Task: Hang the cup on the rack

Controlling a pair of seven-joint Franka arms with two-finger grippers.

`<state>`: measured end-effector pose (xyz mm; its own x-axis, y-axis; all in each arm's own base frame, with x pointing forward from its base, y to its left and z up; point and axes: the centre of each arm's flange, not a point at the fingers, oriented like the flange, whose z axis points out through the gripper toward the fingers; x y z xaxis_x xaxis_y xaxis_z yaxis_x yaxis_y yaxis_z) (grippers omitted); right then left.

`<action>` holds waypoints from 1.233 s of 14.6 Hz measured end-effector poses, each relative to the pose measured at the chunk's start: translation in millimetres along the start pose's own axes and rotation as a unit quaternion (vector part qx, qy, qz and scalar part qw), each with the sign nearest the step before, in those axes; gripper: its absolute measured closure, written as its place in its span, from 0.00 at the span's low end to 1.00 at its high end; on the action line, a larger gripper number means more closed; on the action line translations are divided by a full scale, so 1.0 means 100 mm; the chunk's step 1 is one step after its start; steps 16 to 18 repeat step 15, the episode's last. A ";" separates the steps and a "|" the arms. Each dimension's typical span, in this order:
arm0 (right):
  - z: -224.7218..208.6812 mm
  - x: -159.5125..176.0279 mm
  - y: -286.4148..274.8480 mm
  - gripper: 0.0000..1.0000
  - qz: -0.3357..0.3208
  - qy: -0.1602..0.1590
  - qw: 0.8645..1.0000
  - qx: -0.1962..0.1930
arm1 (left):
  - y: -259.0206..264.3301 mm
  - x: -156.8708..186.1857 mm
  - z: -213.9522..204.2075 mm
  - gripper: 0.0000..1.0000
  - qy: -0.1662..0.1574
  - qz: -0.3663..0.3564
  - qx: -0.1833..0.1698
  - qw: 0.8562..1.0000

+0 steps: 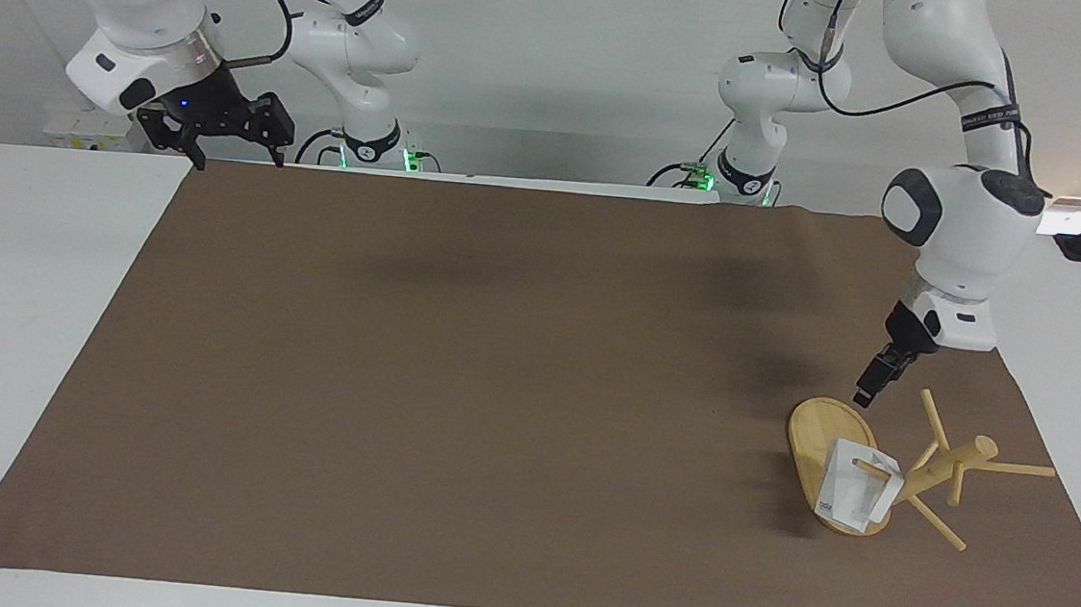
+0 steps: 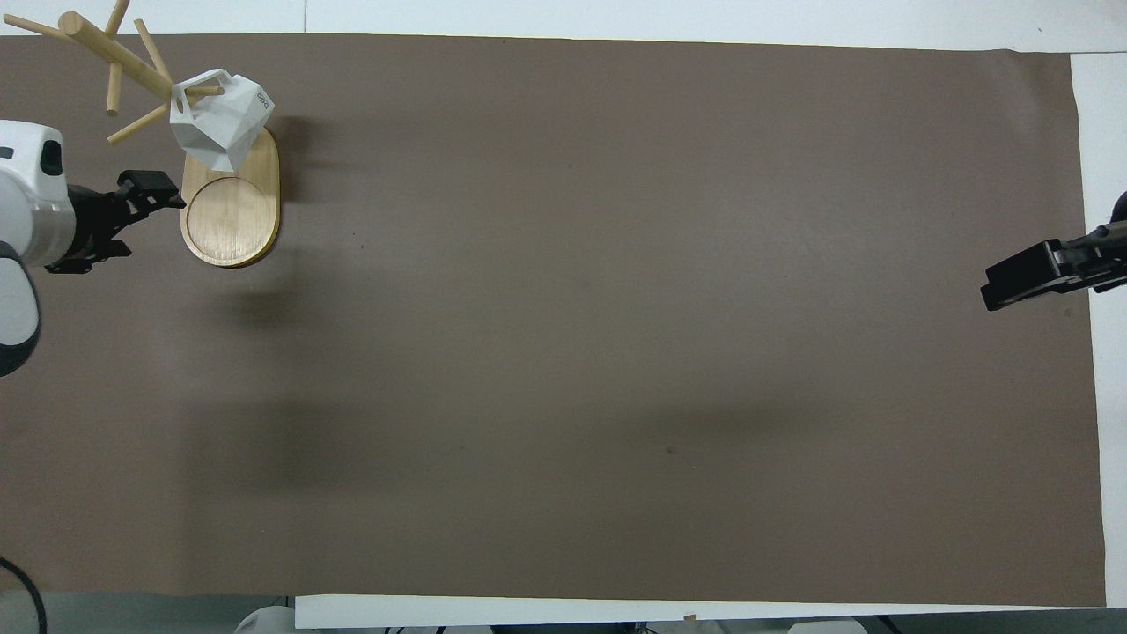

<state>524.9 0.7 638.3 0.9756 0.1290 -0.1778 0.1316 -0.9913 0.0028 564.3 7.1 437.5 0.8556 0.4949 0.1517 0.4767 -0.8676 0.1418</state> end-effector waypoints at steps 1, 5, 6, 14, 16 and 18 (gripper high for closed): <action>0.00 0.00 0.00 0.00 0.002 0.000 1.000 0.000 | -0.06 0.01 -0.24 0.00 -0.012 0.024 0.007 1.000; 0.00 0.00 0.00 0.00 0.006 -0.002 1.000 0.000 | 0.02 0.04 -1.27 0.00 -0.054 0.120 0.029 0.991; 0.00 0.00 0.00 0.00 0.006 -0.002 1.000 0.000 | 0.07 0.03 -1.44 0.00 -0.058 0.142 0.032 0.988; 0.01 -0.01 0.00 0.00 0.007 -0.003 1.000 0.000 | 0.25 -0.06 -1.63 0.00 -0.100 0.241 0.041 0.964; 0.01 -0.01 0.00 0.00 0.007 -0.003 1.000 0.000 | 0.25 -0.06 -1.62 0.00 -0.101 0.241 0.041 0.964; 0.01 -0.01 0.00 0.00 0.007 -0.003 1.000 0.000 | 0.25 -0.06 -1.62 0.00 -0.101 0.241 0.041 0.964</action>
